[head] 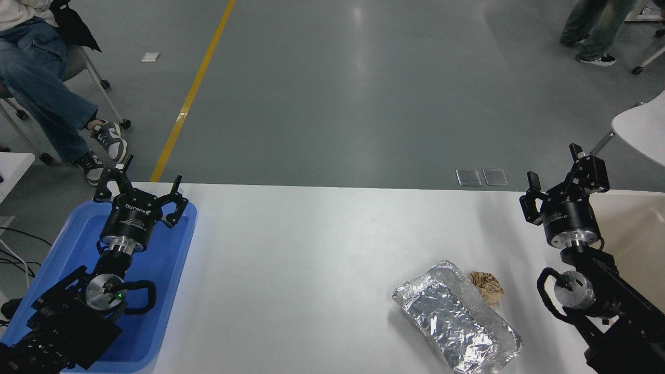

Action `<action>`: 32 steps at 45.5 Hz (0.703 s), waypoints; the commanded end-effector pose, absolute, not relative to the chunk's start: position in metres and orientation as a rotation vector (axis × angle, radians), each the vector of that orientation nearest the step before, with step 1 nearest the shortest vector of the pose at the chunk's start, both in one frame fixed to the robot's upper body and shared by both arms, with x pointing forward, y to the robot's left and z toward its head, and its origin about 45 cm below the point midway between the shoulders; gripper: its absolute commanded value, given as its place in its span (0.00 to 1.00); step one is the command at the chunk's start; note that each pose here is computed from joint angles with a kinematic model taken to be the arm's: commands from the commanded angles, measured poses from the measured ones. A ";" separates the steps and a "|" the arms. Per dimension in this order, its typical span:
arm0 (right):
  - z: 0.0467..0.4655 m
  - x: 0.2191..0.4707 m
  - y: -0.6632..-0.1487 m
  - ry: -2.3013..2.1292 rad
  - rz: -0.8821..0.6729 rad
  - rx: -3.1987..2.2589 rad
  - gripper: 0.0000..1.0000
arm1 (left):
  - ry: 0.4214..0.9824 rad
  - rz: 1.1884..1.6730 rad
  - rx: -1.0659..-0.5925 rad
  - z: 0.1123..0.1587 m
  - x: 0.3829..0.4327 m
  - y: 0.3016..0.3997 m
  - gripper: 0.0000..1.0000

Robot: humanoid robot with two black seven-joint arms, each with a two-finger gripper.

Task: Pick up paper cup place in dustbin

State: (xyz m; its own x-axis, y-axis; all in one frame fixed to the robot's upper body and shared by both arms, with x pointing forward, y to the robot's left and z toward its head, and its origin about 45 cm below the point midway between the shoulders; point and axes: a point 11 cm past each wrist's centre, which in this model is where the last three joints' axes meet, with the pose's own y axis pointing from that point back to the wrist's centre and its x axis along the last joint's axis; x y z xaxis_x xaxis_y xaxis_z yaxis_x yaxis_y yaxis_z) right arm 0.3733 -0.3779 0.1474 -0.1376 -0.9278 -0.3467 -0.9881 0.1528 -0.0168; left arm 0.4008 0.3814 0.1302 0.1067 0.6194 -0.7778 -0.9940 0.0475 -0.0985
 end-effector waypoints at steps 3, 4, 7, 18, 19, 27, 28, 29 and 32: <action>0.147 0.373 -0.378 2.157 0.314 -1.855 1.00 | 0.637 1.368 -0.748 0.1303 0.4008 0.3816 1.00; 0.147 0.373 -0.378 2.157 0.314 -1.855 1.00 | 0.637 1.368 -0.748 0.1303 0.4008 0.3816 1.00; 0.147 0.373 -0.378 2.157 0.314 -1.855 1.00 | 0.637 1.368 -0.748 0.1303 0.4008 0.3816 1.00; 0.147 0.373 -0.378 2.160 0.314 -1.857 1.00 | 0.637 1.368 -0.748 0.1303 0.4008 0.3816 1.00; 0.147 0.373 -0.378 2.160 0.314 -1.857 1.00 | 0.637 1.366 -0.749 0.1305 0.4009 0.3812 1.00; 0.149 0.375 -0.377 2.156 0.309 -1.856 1.00 | 0.637 1.368 -0.748 0.1303 0.4008 0.3816 1.00; 0.149 0.375 -0.377 2.156 0.309 -1.856 1.00 | 0.637 1.368 -0.748 0.1303 0.4008 0.3816 1.00; 0.149 0.375 -0.377 2.156 0.309 -1.856 1.00 | 0.637 1.368 -0.748 0.1303 0.4008 0.3816 1.00; 0.148 0.375 -0.378 2.157 0.310 -1.856 1.00 | 0.637 1.368 -0.748 0.1303 0.4008 0.3816 1.00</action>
